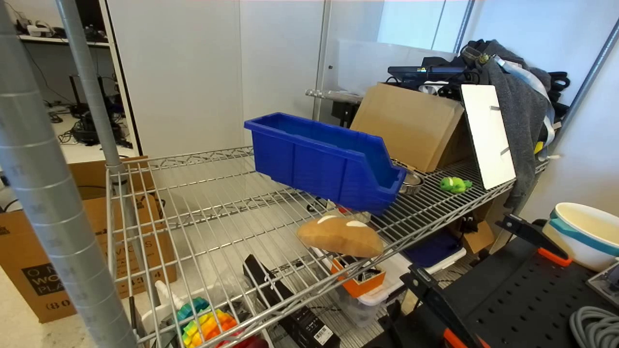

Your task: Remove the silver lid from the silver pot

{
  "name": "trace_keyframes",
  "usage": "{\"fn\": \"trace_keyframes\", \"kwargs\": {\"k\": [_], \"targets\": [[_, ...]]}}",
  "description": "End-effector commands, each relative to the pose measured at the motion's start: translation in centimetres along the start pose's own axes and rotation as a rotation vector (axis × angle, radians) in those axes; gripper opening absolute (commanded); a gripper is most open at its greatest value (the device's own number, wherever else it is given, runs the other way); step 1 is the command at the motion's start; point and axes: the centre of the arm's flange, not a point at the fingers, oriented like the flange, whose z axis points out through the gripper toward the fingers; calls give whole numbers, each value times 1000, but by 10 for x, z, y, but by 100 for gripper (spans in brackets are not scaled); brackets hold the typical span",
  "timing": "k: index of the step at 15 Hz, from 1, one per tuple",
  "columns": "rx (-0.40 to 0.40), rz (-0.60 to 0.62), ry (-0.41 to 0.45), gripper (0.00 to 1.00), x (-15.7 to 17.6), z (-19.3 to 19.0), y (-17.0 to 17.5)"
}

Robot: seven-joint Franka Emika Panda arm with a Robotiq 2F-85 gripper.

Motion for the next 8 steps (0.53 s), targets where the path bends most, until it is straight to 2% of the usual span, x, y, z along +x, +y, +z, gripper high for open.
{"fn": "trace_keyframes", "kwargs": {"k": [1,4,8], "targets": [[48,63,23,100,63,26,32],[31,118,5,100,107,63,53],[-91,144,-82,100,150,117,69]]}}
